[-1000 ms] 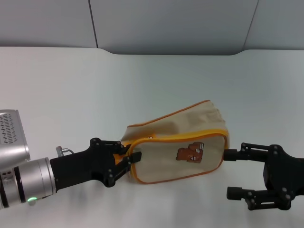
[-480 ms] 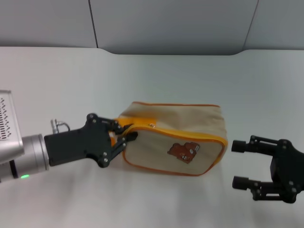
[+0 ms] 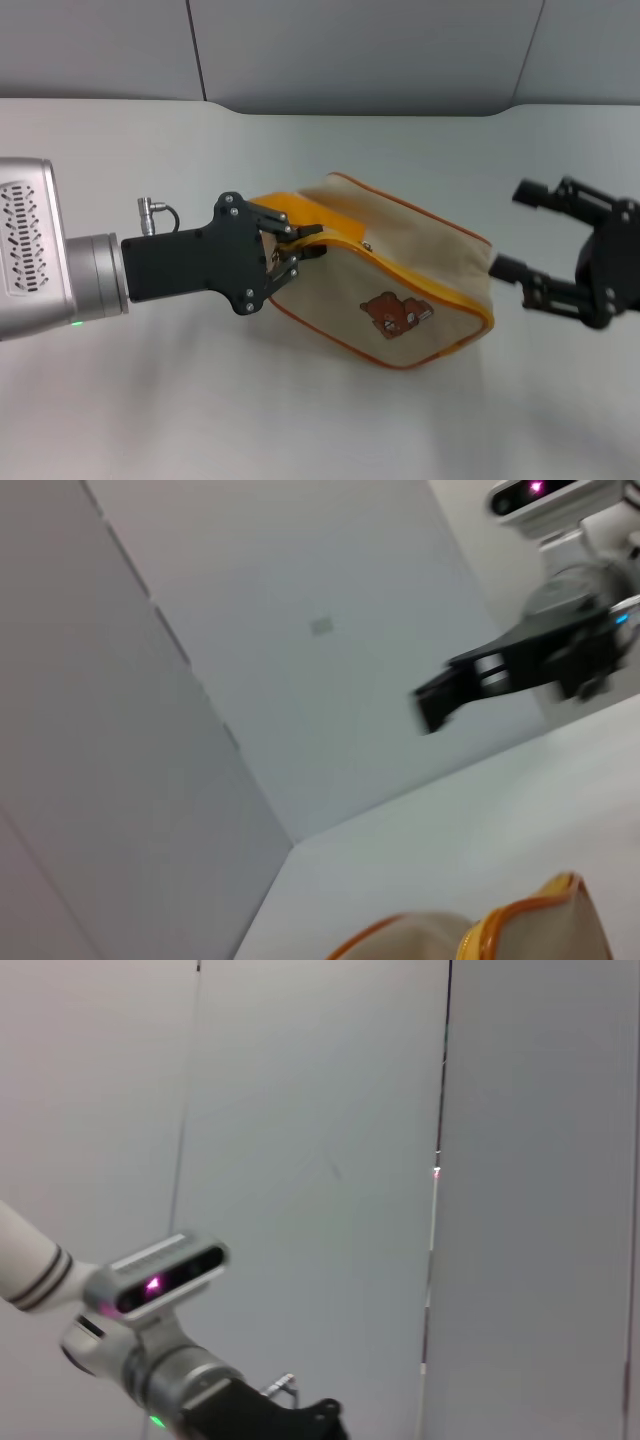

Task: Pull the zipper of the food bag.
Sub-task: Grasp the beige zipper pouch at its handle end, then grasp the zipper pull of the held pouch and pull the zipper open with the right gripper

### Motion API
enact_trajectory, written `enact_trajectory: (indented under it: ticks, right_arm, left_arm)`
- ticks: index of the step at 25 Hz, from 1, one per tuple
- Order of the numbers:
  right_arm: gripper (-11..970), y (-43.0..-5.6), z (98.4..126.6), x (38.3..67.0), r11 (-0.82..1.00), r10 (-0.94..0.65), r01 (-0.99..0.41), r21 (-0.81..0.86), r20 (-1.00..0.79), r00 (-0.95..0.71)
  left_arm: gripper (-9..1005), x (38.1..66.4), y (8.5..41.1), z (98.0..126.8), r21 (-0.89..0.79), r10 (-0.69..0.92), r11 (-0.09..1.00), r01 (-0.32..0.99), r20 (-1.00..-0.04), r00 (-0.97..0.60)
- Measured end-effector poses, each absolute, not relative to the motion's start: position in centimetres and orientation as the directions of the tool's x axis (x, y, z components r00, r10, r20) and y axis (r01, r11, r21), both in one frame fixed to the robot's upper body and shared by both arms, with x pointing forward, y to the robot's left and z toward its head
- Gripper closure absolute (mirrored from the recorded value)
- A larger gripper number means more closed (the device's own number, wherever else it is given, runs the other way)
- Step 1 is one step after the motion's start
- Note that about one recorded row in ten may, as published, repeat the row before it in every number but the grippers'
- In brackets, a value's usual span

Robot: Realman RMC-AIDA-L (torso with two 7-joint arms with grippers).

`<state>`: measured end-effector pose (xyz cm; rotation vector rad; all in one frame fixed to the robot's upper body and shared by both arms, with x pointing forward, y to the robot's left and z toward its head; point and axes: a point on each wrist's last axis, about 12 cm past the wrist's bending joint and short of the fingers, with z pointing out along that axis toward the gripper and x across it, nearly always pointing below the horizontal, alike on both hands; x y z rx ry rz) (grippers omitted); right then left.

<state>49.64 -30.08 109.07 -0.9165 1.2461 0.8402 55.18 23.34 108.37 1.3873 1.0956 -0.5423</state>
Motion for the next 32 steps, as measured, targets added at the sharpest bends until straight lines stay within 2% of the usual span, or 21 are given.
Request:
enact_trajectory:
  ticks: [6, 11, 15, 17, 24, 29, 32]
  right_arm:
    - [174, -28.9, 110.6, 53.3, 0.406, -0.071, -0.888, -0.218, -0.976, 0.207]
    - [174, -27.0, 111.4, 55.8, 0.314, -0.204, -0.895, -0.318, -0.943, 0.263]
    - [174, -26.0, 111.3, 56.3, 0.265, -0.254, -0.888, -0.376, -0.915, 0.312]
    - [295, -25.5, 111.2, 56.4, 0.249, -0.267, -0.874, -0.416, -0.898, 0.351]
    - [498, -24.7, 111.1, 56.9, 0.208, -0.303, -0.868, -0.451, -0.874, 0.381]
    - [747, -24.1, 111.0, 57.0, 0.172, -0.317, -0.873, -0.457, -0.864, 0.390]
    - [766, -23.7, 111.0, 57.1, 0.150, -0.318, -0.876, -0.459, -0.861, 0.397]
  left_arm:
    - [892, 55.6, 23.2, 109.0, 0.533, 0.284, 0.152, 0.833, -0.830, 0.480]
    - [893, 55.9, 23.1, 109.2, 0.543, 0.290, 0.155, 0.825, -0.823, 0.488]
    - [893, 56.2, 22.9, 109.3, 0.546, 0.291, 0.165, 0.821, -0.823, 0.489]
    - [893, 56.3, 22.9, 109.4, 0.547, 0.290, 0.171, 0.820, -0.823, 0.488]
    - [893, 56.4, 22.9, 109.4, 0.549, 0.292, 0.175, 0.817, -0.822, 0.489]
    - [893, 56.5, 22.9, 109.5, 0.552, 0.293, 0.174, 0.816, -0.820, 0.492]
    - [893, 56.6, 22.8, 109.6, 0.554, 0.293, 0.173, 0.814, -0.818, 0.494]
